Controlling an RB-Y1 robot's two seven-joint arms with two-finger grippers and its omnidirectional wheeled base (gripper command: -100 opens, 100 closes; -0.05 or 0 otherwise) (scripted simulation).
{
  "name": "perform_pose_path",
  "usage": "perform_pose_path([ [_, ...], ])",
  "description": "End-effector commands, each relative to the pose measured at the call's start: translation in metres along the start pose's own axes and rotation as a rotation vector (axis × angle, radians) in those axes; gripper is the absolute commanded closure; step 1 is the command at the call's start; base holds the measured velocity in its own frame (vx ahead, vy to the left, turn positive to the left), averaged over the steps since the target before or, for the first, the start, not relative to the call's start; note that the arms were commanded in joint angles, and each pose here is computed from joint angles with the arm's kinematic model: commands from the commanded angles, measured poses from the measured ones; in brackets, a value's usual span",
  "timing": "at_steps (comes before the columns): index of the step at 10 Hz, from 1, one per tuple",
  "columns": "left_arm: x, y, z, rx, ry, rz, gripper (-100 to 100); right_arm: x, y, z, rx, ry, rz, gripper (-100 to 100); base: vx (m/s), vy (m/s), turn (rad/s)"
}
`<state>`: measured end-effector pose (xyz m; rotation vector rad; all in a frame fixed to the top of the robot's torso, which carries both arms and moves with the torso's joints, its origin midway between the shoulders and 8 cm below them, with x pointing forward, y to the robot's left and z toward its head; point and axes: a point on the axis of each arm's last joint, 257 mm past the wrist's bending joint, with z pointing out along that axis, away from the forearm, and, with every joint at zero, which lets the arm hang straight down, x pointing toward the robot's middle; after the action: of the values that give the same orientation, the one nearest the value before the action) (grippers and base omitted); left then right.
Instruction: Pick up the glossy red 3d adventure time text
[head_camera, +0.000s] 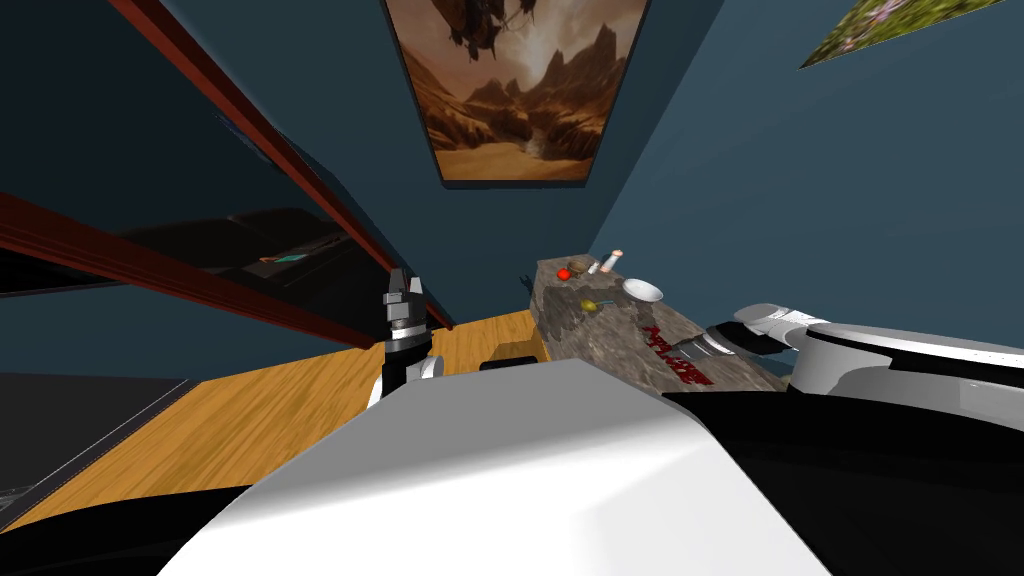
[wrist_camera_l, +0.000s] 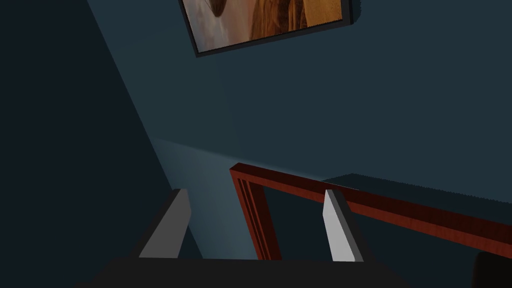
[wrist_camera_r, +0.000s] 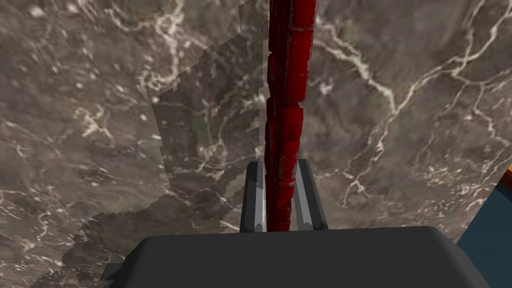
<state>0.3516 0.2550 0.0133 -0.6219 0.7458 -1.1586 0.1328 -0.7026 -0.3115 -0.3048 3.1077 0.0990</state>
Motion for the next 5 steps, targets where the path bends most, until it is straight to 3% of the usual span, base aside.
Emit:
perform_pose_path([
  [1, 0.0, 0.0, 0.0, 0.0, 0.0, 0.0, 0, -0.0045, -0.0021, -0.0141, 0.0, -0.005, 0.003, 100, -0.006, 0.011, -0.04],
  [4, 0.0, 0.0, 0.0, 0.0, 0.0, 0.0, 0, -0.0038, -0.0029, -0.0143, 0.001, -0.005, 0.004, 100, -0.002, 0.006, -0.009],
  [5, 0.0, 0.0, 0.0, 0.0, 0.0, 0.0, 0, -0.004, -0.003, -0.0144, 0.002, -0.005, 0.005, 0, 0.0, 0.0, 0.0],
])
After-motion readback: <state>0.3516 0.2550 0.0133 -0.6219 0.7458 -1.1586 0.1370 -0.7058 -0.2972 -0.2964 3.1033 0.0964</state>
